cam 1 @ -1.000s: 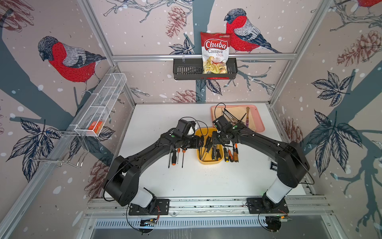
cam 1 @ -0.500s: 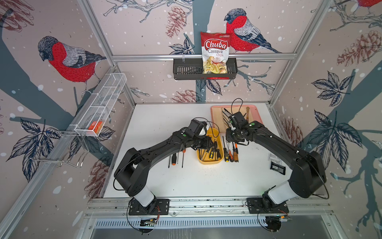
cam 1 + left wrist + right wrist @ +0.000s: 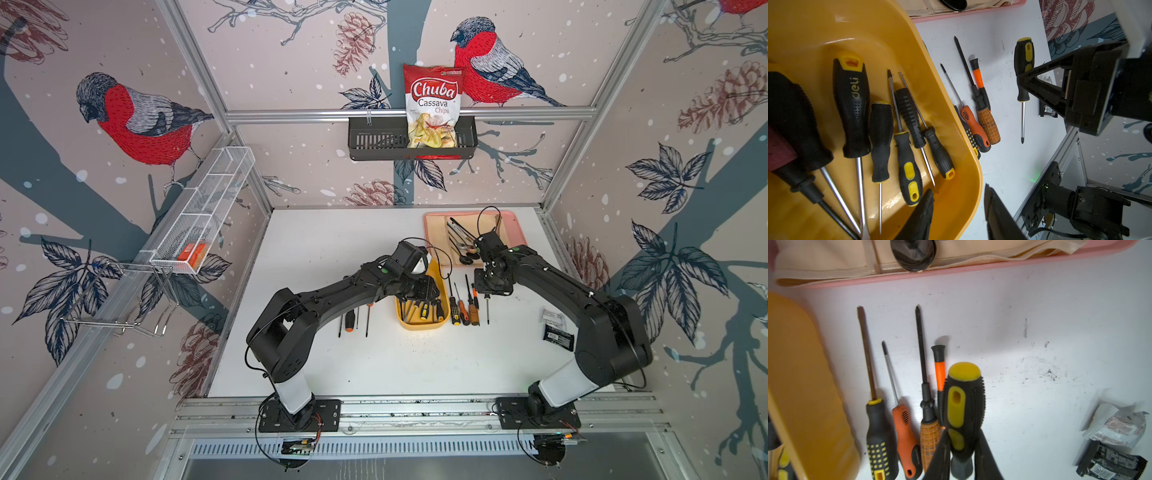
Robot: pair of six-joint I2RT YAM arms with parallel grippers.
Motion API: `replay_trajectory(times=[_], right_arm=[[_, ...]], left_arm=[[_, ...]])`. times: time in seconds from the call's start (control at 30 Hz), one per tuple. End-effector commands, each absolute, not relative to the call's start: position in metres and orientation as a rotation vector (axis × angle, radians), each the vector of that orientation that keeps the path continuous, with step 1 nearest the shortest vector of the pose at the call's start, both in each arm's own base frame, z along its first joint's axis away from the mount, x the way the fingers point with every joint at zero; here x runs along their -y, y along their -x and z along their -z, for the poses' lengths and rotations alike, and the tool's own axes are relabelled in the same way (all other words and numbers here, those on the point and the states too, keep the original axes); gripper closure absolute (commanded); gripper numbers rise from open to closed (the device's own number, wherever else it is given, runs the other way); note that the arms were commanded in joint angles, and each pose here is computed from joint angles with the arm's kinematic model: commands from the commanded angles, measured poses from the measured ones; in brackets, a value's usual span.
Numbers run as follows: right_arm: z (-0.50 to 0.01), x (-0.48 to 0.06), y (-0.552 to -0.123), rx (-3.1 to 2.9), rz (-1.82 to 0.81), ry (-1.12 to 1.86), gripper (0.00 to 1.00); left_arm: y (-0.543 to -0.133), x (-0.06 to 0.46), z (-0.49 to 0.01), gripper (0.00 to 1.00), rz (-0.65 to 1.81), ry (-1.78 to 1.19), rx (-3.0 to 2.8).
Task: Take out the screwdriver from the storage box
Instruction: Place the screwdriver at the center of the board.
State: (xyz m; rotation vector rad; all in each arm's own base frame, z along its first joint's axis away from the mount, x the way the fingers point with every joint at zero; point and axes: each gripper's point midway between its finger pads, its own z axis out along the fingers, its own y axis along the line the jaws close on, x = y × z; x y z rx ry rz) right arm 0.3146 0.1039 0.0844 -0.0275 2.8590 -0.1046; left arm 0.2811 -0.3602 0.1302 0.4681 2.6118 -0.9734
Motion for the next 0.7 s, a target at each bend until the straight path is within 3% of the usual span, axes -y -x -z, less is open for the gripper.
replay_trajectory(times=[0.0,0.67], right_arm=[[-0.075,-0.097,-0.320,-2.865,0.160,0.050,0.91],[-0.032,-0.106,-0.328,-2.937,0.120,0.053,0.87]], left_arm=[[-0.285,0.361,-0.134,0.57,0.959,-0.467,-2.588],[-0.283,0.349,-0.123,0.58,0.877,-0.467,-2.626]])
